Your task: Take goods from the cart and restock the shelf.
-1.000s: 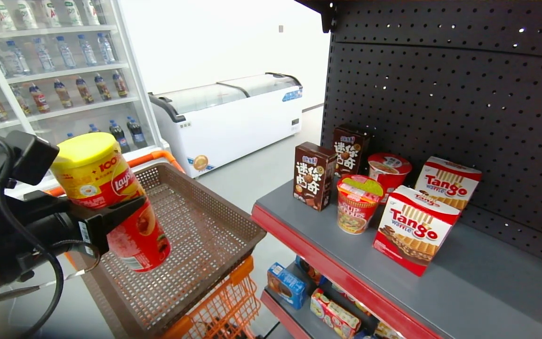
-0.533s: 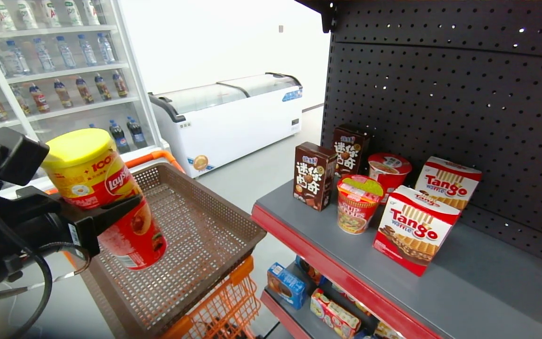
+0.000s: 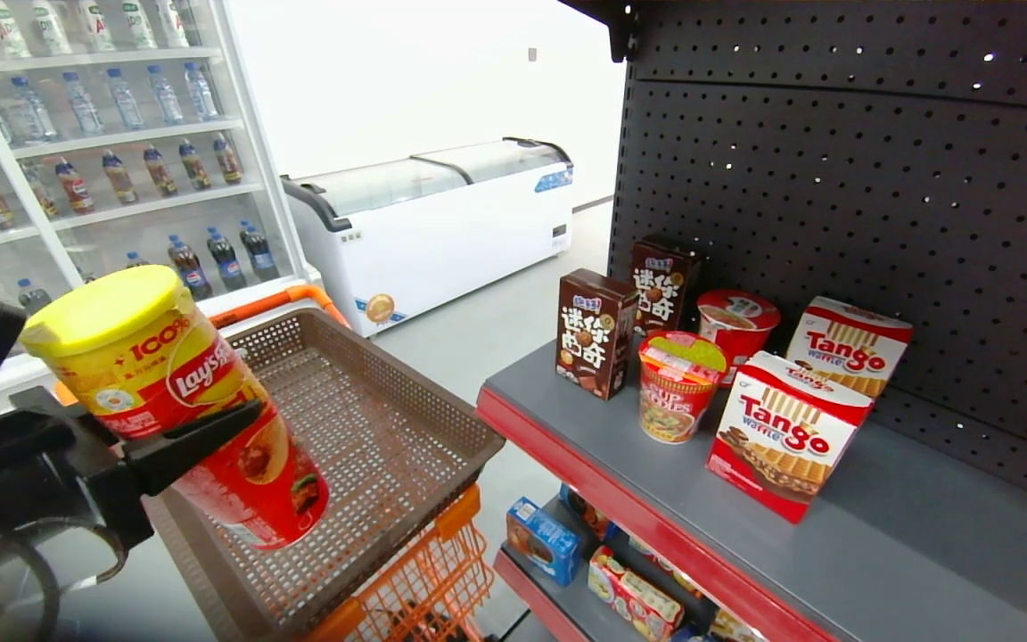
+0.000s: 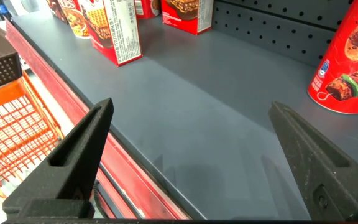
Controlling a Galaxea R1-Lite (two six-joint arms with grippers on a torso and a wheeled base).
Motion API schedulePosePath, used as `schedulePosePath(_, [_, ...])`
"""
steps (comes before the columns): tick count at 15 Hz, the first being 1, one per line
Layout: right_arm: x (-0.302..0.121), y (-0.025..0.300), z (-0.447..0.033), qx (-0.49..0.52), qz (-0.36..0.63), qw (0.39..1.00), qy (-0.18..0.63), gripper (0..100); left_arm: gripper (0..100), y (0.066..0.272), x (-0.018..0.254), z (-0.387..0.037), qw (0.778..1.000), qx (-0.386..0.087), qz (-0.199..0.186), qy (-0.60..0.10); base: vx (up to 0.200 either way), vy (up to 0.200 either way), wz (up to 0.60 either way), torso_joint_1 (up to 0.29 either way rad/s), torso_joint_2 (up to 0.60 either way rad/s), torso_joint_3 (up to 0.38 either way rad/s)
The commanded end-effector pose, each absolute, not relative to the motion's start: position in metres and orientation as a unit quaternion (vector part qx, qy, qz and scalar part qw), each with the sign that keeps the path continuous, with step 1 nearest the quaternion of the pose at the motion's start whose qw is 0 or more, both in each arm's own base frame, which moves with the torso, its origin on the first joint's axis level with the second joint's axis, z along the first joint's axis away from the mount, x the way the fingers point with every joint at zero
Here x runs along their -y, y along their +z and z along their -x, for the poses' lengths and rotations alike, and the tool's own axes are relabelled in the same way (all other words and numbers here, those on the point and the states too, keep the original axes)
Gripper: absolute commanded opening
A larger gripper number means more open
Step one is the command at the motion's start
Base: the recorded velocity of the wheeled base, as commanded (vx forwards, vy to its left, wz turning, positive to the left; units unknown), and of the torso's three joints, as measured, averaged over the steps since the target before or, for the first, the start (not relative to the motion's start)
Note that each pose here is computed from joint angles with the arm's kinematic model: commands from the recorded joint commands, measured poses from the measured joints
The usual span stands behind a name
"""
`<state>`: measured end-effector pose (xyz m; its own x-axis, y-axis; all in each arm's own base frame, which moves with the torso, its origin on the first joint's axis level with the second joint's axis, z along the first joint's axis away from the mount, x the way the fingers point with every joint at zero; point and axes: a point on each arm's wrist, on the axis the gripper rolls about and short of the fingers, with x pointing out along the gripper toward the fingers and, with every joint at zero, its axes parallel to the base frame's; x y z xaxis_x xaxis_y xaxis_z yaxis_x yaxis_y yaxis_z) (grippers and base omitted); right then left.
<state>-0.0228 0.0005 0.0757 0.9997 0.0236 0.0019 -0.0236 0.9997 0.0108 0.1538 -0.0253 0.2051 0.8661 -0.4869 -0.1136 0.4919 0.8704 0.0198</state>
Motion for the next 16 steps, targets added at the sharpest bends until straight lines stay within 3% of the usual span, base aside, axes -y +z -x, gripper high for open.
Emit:
schedulePosePath(1, [0.0,0.076,0.023,0.001,-0.005,1.0,0.012,100,0,0.206,0.027,-0.115,0.955,-0.033,-0.038,-0.294,0.0,0.0,0.0,0.0,0.0,0.0])
schedulePosePath(4, [0.0,0.076,0.023,0.001,-0.005,1.0,0.012,100,0,0.194,0.032,-0.087,0.926,-0.088,-0.029,-0.367,0.0,0.0,0.0,0.0,0.0,0.0])
schedulePosePath(5, [-0.001,0.076,0.023,0.001,-0.005,1.0,0.012,100,0,0.19,0.036,-0.074,0.899,-0.111,-0.026,-0.423,0.0,0.0,0.0,0.0,0.0,0.0])
schedulePosePath(10, [0.0,0.076,0.023,0.001,-0.005,1.0,0.012,100,0,0.196,0.041,-0.083,0.9,-0.126,-0.026,-0.417,0.0,0.0,0.0,0.0,0.0,0.0])
schedulePosePath(12, [0.0,0.076,0.023,0.001,-0.005,1.0,0.012,100,0,0.201,0.045,-0.088,0.884,-0.135,0.005,-0.447,0.0,0.0,0.0,0.0,0.0,0.0])
schedulePosePath(14, [0.0,0.076,0.023,0.001,-0.005,1.0,0.012,100,0,0.203,0.05,-0.094,0.853,-0.14,0.036,-0.501,0.0,0.0,0.0,0.0,0.0,0.0])
schedulePosePath(16, [0.0,0.076,0.023,0.001,-0.005,1.0,0.012,100,0,0.199,0.056,-0.095,0.842,-0.151,0.028,-0.517,0.0,0.0,0.0,0.0,0.0,0.0])
